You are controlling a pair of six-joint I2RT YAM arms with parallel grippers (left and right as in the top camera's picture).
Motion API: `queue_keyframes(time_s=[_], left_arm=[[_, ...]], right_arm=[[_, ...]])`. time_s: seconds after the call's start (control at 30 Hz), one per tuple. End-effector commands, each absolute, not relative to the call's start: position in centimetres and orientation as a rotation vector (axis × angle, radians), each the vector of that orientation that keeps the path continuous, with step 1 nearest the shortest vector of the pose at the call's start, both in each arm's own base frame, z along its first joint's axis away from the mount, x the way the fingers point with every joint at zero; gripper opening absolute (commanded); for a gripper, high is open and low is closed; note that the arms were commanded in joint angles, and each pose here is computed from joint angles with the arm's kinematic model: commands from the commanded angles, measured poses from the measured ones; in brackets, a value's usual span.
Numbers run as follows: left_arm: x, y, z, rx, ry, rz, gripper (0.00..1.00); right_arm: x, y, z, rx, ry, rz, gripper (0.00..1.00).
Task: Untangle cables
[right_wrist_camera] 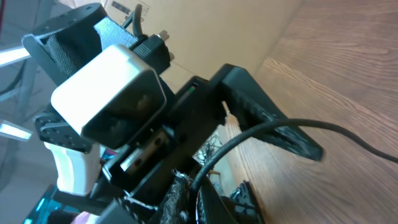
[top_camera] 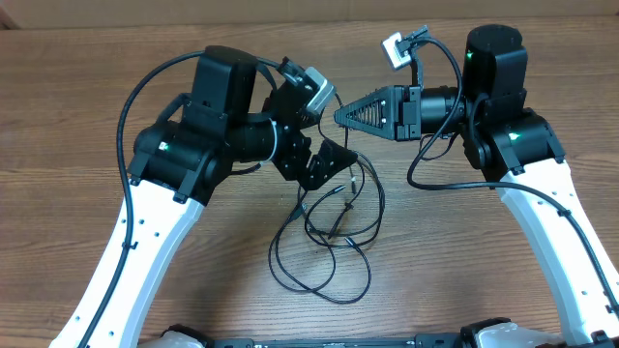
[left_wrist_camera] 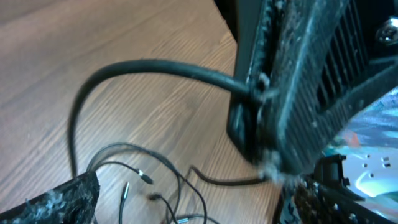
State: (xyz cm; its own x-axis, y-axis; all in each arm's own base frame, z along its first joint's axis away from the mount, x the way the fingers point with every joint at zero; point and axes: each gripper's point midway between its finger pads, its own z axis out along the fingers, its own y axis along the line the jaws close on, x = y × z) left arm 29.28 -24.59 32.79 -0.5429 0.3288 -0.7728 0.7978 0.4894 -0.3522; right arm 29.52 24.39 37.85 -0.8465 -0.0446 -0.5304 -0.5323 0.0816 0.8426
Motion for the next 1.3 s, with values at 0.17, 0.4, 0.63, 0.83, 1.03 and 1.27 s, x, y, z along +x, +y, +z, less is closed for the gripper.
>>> queue_keyframes(time_s=[0.17, 0.4, 0.63, 0.83, 1.03, 1.27], left_arm=[[31.1, -25.0, 33.2, 0.904, 2.043, -0.865, 0.99], [31.8, -24.5, 32.6, 0.866, 2.08, -0.821, 1.0], [30.5, -24.2, 33.8, 0.859, 2.065, -0.835, 1.0], [29.9, -24.0, 34.3, 0.86, 2.057, -0.825, 1.0], [30.7, -23.6, 34.2, 0.83, 2.062, -0.744, 1.0], [31.7, -23.2, 34.3, 0.775, 2.068, -0.682, 0.99]], right_arm=[[28.1, 24.3, 40.3, -0.659, 1.941, 1.914, 0.04], [27.9, 24.3, 40.4, -0.67, 1.937, 1.921, 0.04], [28.0, 24.3, 40.4, -0.667, 1.935, 1.913, 0.04], [28.1, 24.3, 40.5, -0.678, 1.923, 1.906, 0.04], [28.0, 24.3, 40.5, -0.678, 1.923, 1.906, 0.04], [28.0, 24.3, 40.5, -0.678, 1.923, 1.906, 0.04]])
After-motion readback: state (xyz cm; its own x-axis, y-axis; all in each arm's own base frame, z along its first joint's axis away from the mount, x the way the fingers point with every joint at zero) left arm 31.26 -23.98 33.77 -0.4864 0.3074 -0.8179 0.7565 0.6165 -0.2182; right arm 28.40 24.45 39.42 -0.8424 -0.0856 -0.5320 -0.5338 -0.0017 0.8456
